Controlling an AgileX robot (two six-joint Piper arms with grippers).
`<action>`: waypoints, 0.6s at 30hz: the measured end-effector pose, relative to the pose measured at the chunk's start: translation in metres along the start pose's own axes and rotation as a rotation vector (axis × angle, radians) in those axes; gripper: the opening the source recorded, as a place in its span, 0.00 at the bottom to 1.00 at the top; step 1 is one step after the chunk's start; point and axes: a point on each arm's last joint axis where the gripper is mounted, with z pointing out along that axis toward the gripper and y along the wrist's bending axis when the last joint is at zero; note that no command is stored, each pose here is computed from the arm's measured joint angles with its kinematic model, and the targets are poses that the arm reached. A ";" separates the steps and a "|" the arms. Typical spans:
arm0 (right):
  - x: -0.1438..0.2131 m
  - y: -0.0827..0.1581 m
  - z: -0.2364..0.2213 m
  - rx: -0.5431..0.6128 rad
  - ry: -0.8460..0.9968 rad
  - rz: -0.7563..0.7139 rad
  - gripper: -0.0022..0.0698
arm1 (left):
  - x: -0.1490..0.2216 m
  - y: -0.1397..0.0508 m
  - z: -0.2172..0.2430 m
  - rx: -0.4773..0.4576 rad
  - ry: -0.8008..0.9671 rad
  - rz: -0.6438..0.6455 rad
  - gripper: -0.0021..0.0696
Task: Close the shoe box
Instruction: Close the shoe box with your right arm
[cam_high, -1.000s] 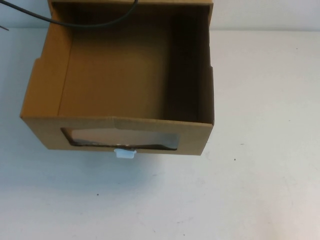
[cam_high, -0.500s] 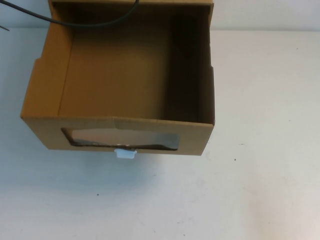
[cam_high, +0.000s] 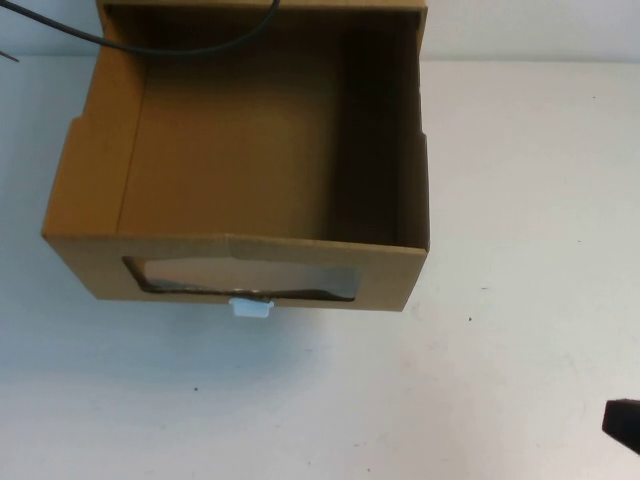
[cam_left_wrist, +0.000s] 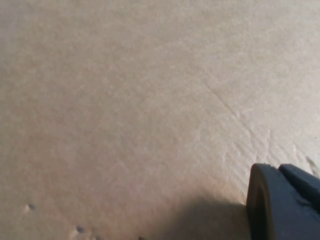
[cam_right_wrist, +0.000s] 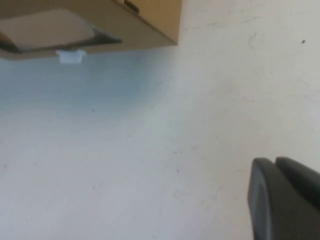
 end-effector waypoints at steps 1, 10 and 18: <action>-0.007 0.002 0.002 0.005 0.037 -0.029 0.01 | 0.000 0.000 0.000 0.001 0.002 0.000 0.03; -0.077 0.018 0.030 -0.026 0.201 -0.196 0.01 | 0.000 -0.001 0.000 0.007 0.006 -0.002 0.03; -0.102 0.087 0.070 -0.137 0.282 -0.432 0.01 | 0.001 -0.001 0.000 0.012 0.010 -0.003 0.03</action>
